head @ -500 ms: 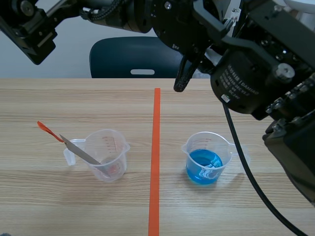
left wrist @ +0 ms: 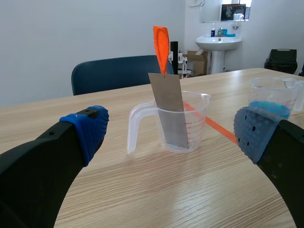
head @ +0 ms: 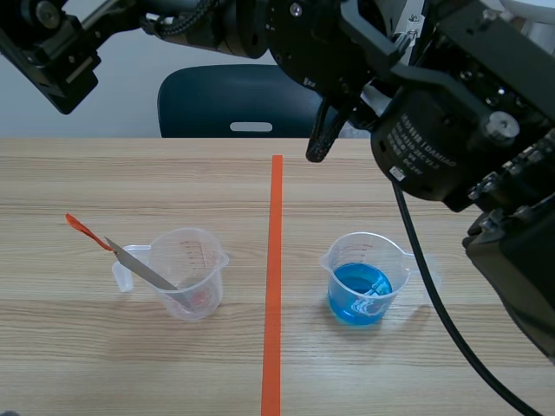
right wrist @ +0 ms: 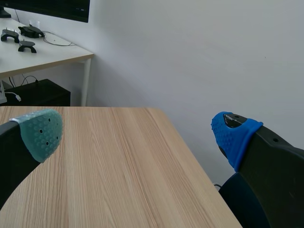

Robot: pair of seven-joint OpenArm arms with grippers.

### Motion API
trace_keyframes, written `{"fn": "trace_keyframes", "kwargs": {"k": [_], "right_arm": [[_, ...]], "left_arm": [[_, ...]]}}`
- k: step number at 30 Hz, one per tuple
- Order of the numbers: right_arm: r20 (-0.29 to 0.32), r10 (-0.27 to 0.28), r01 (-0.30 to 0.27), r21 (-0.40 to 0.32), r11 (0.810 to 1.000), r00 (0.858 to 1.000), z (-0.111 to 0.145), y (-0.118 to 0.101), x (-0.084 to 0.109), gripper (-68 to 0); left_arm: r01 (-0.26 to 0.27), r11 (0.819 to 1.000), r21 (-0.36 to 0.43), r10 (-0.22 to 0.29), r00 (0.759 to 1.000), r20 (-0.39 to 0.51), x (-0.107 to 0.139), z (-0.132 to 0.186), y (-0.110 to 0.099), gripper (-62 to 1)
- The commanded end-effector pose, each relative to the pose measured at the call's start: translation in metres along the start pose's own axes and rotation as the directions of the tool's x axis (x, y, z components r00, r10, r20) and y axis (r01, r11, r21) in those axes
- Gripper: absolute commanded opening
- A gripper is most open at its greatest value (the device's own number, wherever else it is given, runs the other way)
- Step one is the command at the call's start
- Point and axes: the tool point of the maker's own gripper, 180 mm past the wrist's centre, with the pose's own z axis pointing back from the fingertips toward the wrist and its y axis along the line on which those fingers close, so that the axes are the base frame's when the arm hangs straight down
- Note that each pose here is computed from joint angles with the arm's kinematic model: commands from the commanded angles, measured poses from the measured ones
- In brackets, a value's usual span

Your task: Do the redox reaction experiment. return to the home posture

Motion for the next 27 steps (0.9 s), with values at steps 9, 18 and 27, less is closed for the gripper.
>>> {"fn": "trace_keyframes", "kwargs": {"k": [9, 18, 27], "right_arm": [[-0.004, 0.039, -0.039, -0.017, 0.999, 0.999, 0.011, -0.011, 0.003, 0.4], [-0.030, 0.048, -0.051, -0.106, 0.993, 0.998, 0.062, -0.038, -0.004, 0.4], [-0.168, 0.022, -0.062, -0.238, 0.969, 0.986, 0.131, -0.062, -0.039, 0.4]], "left_arm": [[0.008, 1.000, 0.002, -0.008, 0.999, 0.054, 0.012, 0.000, 0.001, -5.4], [0.040, 0.999, -0.010, -0.040, 0.999, 0.035, 0.013, 0.005, 0.005, -5.4], [0.065, 0.997, 0.031, -0.068, 0.992, 0.104, 0.064, 0.009, 0.047, -5.4]]}}
